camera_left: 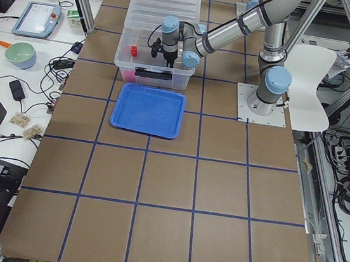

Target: Place red block in blue tray from box

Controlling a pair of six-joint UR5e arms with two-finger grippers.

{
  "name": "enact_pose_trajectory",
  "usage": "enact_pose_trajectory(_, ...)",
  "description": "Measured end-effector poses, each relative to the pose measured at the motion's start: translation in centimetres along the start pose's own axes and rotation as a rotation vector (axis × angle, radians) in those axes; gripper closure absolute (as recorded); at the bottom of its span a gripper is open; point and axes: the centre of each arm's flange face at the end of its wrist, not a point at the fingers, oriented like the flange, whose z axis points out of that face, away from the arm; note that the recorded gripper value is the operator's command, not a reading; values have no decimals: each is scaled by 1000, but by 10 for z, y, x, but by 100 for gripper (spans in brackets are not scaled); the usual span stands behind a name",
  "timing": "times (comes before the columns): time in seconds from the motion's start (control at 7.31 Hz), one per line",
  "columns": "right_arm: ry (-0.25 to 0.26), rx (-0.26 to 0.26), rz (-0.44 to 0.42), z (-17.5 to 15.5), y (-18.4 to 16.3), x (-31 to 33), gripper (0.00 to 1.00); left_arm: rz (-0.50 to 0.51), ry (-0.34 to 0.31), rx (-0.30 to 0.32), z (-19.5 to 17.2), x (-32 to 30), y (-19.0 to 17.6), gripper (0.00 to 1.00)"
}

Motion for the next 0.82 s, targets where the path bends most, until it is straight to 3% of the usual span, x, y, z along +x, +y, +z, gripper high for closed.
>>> enact_pose_trajectory(0.41,-83,-87,2,19,-3,-10,0,-6,-4,29,-24,2,0,88)
enact_pose_trajectory(0.82,-87,-73,3,7,-1,-10,0,-6,0,13,-89,4,2,88)
